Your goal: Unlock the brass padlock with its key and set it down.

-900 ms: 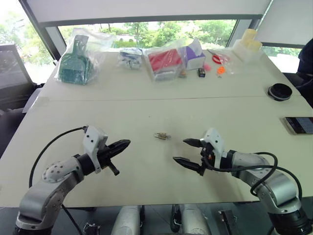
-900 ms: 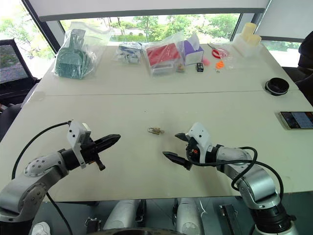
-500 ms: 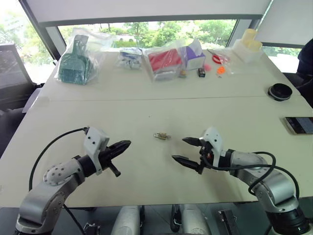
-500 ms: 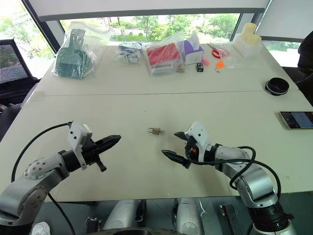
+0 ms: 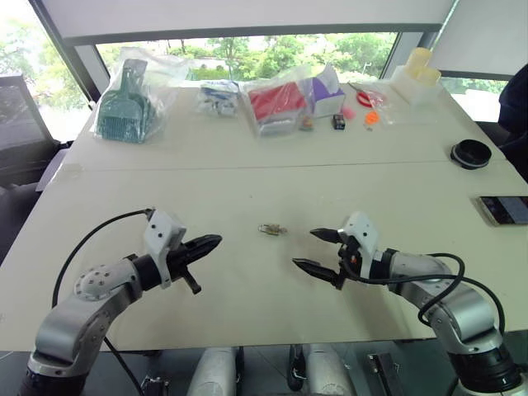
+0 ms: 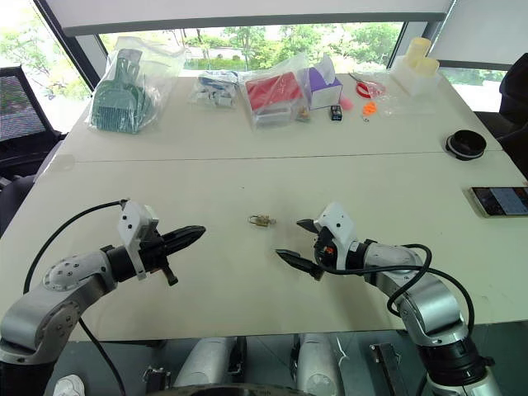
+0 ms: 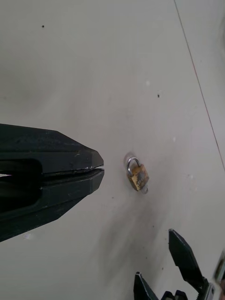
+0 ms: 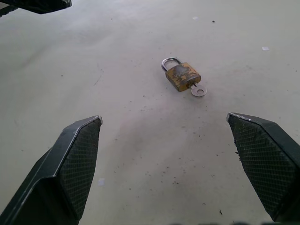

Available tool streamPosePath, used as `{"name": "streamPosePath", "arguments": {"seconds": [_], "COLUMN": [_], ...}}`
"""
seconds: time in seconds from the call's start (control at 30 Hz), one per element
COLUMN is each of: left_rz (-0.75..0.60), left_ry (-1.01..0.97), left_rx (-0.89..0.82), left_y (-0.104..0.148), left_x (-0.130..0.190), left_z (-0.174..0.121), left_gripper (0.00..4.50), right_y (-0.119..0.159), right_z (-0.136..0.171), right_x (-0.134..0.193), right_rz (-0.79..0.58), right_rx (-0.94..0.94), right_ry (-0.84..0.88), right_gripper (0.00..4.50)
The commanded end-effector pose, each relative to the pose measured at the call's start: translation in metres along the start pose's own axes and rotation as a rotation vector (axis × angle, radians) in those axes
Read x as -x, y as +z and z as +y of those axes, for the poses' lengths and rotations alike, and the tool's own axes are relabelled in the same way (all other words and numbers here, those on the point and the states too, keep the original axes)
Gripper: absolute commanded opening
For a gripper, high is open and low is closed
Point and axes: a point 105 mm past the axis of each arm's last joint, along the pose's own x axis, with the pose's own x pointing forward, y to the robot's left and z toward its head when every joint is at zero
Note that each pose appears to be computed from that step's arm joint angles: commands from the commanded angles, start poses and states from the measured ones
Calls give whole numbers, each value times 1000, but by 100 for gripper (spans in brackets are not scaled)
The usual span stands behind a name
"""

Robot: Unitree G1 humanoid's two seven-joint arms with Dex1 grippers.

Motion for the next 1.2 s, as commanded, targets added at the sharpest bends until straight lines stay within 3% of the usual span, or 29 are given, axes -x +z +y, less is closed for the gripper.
{"name": "streamPosePath", "arguments": {"seconds": [0.03, 0.1, 0.2, 0.33, 0.5, 0.7, 0.93, 1.2], "left_rz": [-11, -10, -1, 33, 55, 133, 93, 112], "left_ry": [-28, -57, -141, -290, -445, -613, -688, -713], "left_rx": [-46, -52, -92, -244, -319, -423, -473, -494], "left_y": [3, 3, 7, 19, 22, 5, 14, 8], "left_x": [2, 2, -1, -20, -46, -87, -129, -146], "left_z": [3, 5, 7, 20, 26, 27, 13, 4], "left_gripper": [0, 0, 74, 244, 440, 446, 446, 446], "right_y": [11, 13, 14, 18, 23, 22, 20, 17], "right_z": [3, 3, 2, 0, -5, -2, 4, 10], "right_x": [2, 2, 4, 7, 8, 11, 20, 26], "right_rz": [-31, -31, -28, -12, -13, -14, -13, -5], "right_rx": [44, 49, 53, 73, 93, 88, 74, 63], "right_ry": [1, -1, 2, 19, -1, -25, -87, -131], "right_gripper": [443, 443, 450, 450, 450, 450, 450, 450]}}
